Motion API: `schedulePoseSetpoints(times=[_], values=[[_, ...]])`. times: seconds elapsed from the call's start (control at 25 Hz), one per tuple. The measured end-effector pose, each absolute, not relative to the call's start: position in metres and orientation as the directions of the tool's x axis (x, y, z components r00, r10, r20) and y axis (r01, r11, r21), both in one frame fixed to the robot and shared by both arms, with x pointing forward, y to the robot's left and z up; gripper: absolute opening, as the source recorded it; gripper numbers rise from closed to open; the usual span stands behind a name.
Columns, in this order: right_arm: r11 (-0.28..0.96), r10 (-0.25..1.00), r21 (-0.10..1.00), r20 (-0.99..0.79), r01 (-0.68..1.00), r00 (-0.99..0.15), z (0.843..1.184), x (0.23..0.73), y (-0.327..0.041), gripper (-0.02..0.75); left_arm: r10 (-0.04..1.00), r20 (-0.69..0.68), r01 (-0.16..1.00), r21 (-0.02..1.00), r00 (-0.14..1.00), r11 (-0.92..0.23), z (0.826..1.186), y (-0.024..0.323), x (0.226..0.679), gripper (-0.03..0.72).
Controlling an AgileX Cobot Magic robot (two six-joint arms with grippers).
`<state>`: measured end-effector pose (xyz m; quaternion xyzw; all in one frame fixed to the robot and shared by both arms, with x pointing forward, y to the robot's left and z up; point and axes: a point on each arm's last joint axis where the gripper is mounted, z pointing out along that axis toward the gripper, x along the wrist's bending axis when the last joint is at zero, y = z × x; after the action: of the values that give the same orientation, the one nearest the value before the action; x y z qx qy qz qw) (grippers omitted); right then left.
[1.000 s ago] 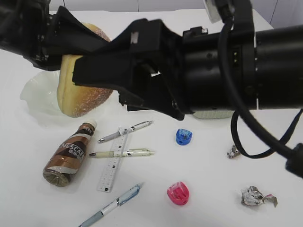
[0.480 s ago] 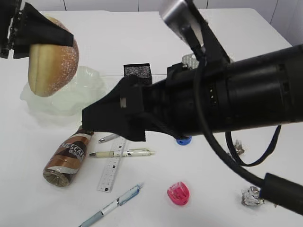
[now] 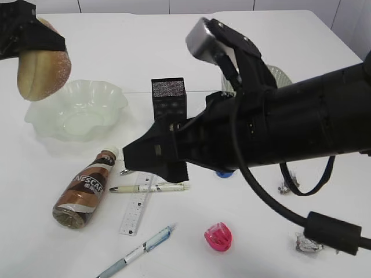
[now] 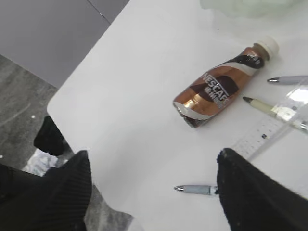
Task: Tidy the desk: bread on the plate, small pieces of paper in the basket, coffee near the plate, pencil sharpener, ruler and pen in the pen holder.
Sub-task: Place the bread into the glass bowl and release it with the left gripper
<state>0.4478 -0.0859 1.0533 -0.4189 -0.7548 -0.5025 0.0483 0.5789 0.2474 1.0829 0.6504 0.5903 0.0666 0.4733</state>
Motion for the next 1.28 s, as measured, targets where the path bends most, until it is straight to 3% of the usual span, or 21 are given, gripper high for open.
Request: schedulePoseSetpoints(times=[0.44,0.76,1.28], values=[[0.401,0.606,0.792,0.148,0.460,-0.782,1.044,0.455,-0.097,0.594,0.942,-0.294,0.614,0.778,0.165,0.136,1.057,0.268,0.610,0.234],[0.470,0.572,0.796,0.054,0.382,-0.818,1.043,0.456,-0.098,0.593,0.955,-0.274,0.664,0.736,0.112,0.133,1.014,0.272,0.632,0.237],[0.485,0.572,0.767,0.084,0.420,-0.816,1.033,0.458,-0.095,0.585,0.968,-0.193,0.593,0.803,0.162,0.061,1.014,0.249,0.668,0.260]])
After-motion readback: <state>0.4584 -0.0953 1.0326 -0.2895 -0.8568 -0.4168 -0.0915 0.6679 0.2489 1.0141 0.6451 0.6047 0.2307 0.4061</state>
